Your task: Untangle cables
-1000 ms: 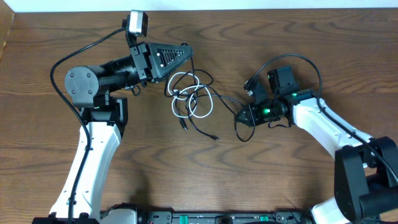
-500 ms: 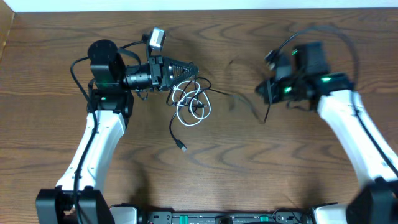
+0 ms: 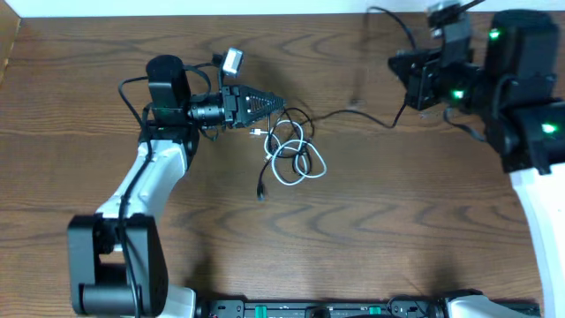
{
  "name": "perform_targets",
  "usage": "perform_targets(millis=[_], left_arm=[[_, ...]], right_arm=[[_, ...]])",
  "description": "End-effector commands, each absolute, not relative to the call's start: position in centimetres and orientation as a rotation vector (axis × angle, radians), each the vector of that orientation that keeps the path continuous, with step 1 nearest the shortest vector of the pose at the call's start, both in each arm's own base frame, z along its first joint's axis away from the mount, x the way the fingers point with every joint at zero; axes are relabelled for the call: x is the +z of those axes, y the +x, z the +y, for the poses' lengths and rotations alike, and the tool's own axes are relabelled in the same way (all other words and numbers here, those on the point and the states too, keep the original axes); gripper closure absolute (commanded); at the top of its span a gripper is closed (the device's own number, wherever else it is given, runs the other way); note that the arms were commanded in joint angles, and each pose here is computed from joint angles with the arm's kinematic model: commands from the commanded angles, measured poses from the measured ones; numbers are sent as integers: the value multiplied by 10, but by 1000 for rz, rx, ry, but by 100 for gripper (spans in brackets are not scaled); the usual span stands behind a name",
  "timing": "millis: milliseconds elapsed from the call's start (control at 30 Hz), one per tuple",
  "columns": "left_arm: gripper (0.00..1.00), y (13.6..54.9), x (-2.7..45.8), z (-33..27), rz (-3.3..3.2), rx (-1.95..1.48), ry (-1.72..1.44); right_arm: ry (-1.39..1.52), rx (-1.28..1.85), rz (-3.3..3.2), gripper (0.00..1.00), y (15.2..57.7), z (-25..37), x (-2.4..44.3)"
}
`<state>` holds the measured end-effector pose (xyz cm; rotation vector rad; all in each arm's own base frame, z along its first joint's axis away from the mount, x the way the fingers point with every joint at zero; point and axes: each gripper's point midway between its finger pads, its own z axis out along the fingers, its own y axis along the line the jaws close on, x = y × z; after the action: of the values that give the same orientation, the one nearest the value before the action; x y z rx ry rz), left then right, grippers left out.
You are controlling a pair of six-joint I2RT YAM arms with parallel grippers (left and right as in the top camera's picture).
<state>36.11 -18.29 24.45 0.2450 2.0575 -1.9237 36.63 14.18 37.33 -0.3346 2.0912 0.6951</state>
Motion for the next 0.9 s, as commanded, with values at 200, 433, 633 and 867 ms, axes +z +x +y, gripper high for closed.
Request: perform_targets(millis=[200,433,633,867], left_arm=[[27,384,176,-176,2193,-1761,-7],[10,391,105,-154,2450,-1329,-270],[8,367,43,-103,2715,-644,-408],[5,349,24,-69,2788,-176,-424]], right_arm=[[-277,685,1978,99,360,123,425],[-247,674,2015,99,360,120,417],[-143,649,1982,99,368,108,431],[-87,615,1756,99,362,75,515]])
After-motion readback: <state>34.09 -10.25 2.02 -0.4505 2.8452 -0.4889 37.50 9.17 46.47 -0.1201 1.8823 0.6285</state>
